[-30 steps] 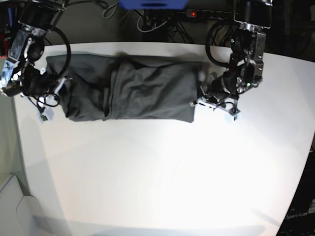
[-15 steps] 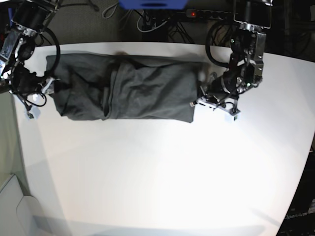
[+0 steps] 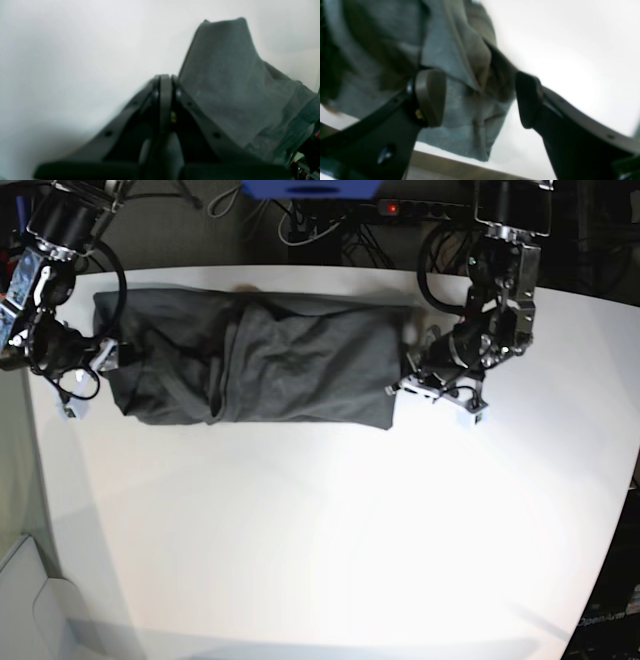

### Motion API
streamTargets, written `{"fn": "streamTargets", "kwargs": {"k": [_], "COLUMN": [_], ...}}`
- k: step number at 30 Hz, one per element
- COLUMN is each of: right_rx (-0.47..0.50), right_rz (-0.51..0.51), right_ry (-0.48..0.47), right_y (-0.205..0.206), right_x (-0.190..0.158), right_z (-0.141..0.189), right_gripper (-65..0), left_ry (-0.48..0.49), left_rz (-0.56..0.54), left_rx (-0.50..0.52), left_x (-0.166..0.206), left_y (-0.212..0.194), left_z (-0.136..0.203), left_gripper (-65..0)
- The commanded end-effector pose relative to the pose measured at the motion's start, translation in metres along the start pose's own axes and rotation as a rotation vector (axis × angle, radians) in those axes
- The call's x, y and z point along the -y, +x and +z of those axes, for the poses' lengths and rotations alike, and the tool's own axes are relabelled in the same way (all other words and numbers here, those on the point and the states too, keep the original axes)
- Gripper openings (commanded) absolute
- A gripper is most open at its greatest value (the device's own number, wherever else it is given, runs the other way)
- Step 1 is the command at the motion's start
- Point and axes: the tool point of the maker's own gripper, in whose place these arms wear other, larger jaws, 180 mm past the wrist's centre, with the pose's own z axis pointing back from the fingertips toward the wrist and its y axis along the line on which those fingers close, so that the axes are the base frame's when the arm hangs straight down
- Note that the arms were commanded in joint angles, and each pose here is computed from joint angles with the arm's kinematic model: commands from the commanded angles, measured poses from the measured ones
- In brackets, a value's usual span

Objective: Layout the t-shirt on the table in an organized manner, then fold the t-shirt properly
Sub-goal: 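Hold both ends of the bundle with both grippers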

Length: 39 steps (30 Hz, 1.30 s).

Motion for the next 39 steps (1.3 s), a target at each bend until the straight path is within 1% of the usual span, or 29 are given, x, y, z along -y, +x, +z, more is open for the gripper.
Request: {"fn": "streamTargets", "kwargs": {"k": [1,5,14,23,24,26,28,33,34,39], "right_rx": [0.032,0.021,0.003,0.02,0.021,0.026,0.025,0.021,0.02,0.032], "right_rz": [0.001,-0.035,-0.049,-0.062,-0.062,-0.069,-0.066,-0.067,-0.065,-0.064], "right_ry": [-0.003,0.027,0.05,0.085,0.086,0.103,0.109,0.113,0.113,0.104], "right_y": [0.01,0.002,-0.005,-0.002,-0.002,-0.001,-0.001,-0.002,-0.002,0.001], "right_x": [0.007,0.006,-0.001,-0.017,-0.017,-0.025,-0.027,-0.03,-0.029,-0.026], "right_z": [0.003,-0.008,-0.014,-0.022,-0.022,-0.025,-0.026,-0.028,-0.028,-0.024], "right_gripper": [-20.6,-20.6,-20.6,-21.1,-22.5,-29.0,-37.6,-64.2,-65.0,-65.0], "left_ry": [0.036,0.036,0.034,0.036,0.036,0.037,0.038,0.039,0.039,0.038], "left_rz": [0.016,0.016,0.017,0.018,0.018,0.019,0.019,0.02,0.02,0.019], "left_rx": [-0.053,-0.053,-0.054,-0.054,-0.054,-0.054,-0.055,-0.055,-0.055,-0.053], "left_x": [-0.009,-0.009,-0.008,-0.009,-0.009,-0.009,-0.01,-0.01,-0.01,-0.01], "left_y": [-0.013,-0.013,-0.013,-0.014,-0.014,-0.014,-0.014,-0.014,-0.014,-0.014], "left_z": [0.0,0.0,0.0,0.0,0.0,-0.001,-0.001,-0.001,-0.001,-0.001], "left_gripper": [-64.7,-64.7,-64.7,-64.7,-64.7,-64.7,-64.7,-64.7,-64.7,-64.7]}}
